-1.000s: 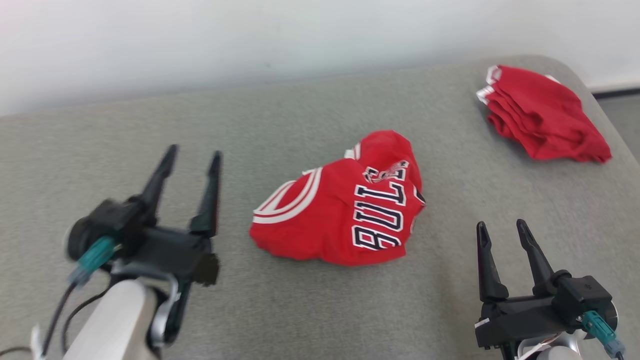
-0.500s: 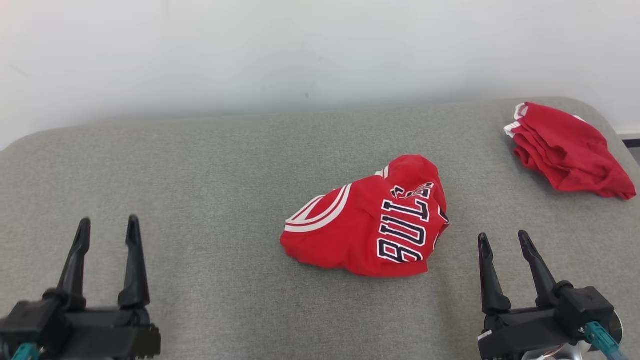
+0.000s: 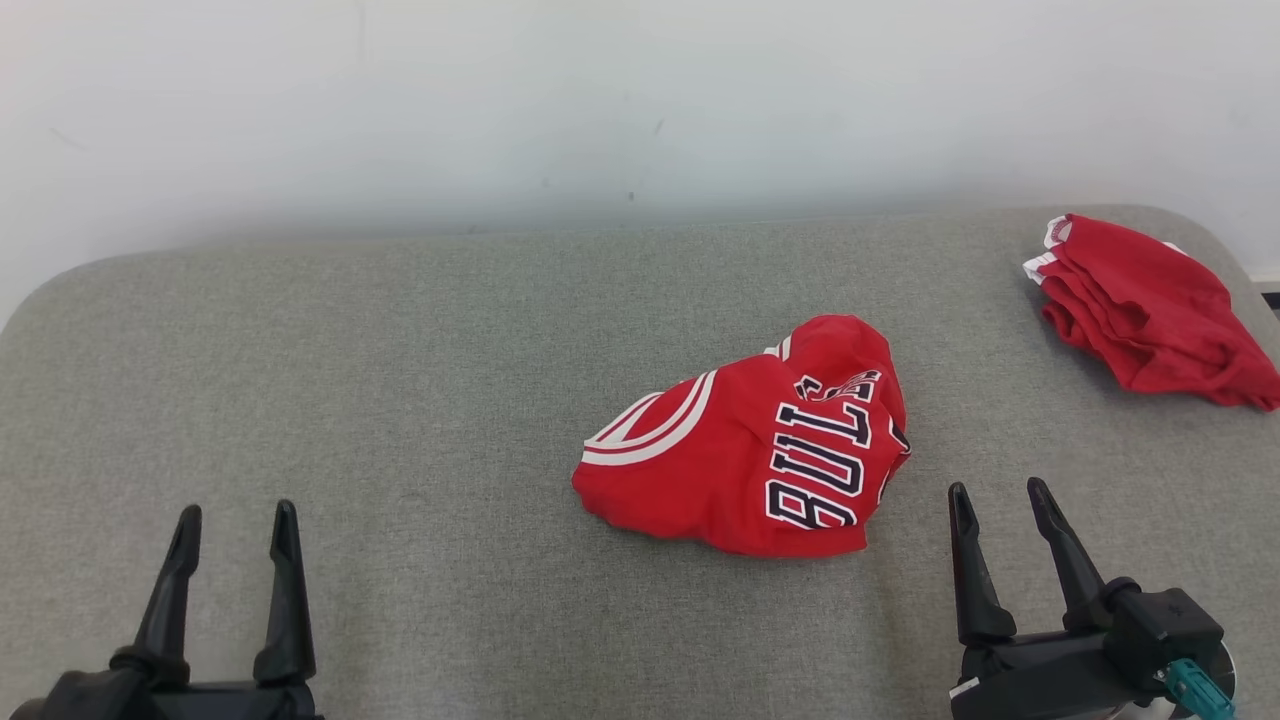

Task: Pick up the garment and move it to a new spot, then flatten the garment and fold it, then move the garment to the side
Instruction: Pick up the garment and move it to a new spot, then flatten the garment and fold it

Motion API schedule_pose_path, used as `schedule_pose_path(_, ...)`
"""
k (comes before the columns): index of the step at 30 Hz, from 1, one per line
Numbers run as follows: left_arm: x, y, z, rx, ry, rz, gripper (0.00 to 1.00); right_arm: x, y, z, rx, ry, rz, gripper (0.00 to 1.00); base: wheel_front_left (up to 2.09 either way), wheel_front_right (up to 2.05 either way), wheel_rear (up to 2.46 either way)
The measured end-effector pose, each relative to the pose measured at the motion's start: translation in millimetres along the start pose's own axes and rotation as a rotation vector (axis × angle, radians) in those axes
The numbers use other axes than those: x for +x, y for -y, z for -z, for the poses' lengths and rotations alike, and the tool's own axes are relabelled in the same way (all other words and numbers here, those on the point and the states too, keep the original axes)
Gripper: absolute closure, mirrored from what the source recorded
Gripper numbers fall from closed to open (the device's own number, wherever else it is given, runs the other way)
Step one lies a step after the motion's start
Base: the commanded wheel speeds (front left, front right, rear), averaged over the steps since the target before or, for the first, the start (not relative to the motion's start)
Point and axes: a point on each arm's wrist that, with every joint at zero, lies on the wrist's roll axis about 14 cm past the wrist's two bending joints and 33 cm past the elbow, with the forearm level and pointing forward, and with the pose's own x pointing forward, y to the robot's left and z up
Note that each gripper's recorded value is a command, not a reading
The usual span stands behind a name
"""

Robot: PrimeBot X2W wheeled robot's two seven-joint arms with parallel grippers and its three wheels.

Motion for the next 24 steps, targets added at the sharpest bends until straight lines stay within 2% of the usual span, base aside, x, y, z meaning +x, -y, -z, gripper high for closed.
schedule_pose_path(17, -20, 8, 37, -0.015, -0.13, 0.071, 0.0, -6, -6, 5, 0.004, -0.034, -0.014, 0.0, 0.0, 0.0, 0.0)
schedule_pose_path(24, -20, 13, 42, -0.069, -0.166, 0.097, 0.0, -9, -6, 5, -0.007, -0.053, -0.017, 0.0, 0.0, 0.0, 0.0)
